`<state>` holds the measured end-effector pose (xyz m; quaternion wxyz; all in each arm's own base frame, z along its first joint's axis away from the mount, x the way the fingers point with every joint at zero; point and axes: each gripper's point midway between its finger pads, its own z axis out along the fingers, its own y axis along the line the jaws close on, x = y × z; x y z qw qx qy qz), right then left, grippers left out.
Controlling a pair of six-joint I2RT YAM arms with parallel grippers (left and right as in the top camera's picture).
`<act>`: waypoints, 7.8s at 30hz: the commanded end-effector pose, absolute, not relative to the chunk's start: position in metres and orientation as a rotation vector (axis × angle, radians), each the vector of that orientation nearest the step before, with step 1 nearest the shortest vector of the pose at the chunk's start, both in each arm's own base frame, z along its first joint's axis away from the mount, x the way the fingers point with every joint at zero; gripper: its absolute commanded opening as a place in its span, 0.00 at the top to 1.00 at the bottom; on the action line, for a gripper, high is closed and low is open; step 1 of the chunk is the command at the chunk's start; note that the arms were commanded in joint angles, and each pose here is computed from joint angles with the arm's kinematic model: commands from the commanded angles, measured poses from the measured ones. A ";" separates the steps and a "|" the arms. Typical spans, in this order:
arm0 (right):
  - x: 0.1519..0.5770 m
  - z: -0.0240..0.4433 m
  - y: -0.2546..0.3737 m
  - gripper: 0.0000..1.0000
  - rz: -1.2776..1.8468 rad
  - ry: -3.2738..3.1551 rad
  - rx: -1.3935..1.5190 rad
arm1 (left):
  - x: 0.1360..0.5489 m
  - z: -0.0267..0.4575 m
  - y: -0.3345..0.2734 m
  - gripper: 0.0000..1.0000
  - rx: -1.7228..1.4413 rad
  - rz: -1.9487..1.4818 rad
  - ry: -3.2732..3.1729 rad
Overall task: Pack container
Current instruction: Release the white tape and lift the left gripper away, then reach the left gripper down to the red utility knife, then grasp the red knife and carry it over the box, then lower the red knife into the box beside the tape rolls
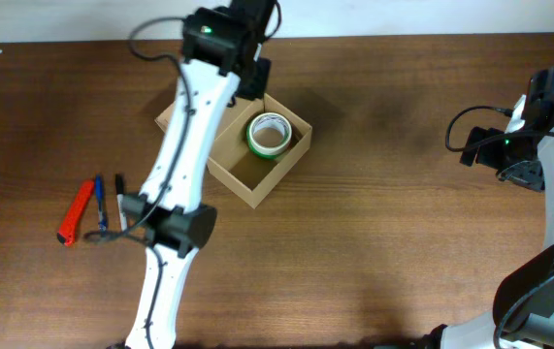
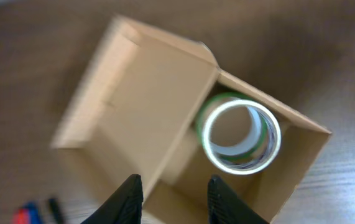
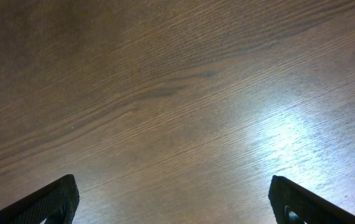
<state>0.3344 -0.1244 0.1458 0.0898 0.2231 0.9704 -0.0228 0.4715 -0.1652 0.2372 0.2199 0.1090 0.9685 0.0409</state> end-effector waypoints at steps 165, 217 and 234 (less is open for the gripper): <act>0.334 0.142 -0.124 0.01 -0.052 2.890 0.680 | 0.442 0.110 -0.197 0.98 0.842 0.121 2.967; 0.334 0.142 -0.124 0.01 -0.052 2.890 0.679 | 0.418 0.107 -0.171 0.98 0.915 0.035 2.818; 0.334 0.142 -0.124 0.01 -0.052 2.890 0.679 | 0.402 0.095 -0.210 0.98 1.011 -0.133 2.814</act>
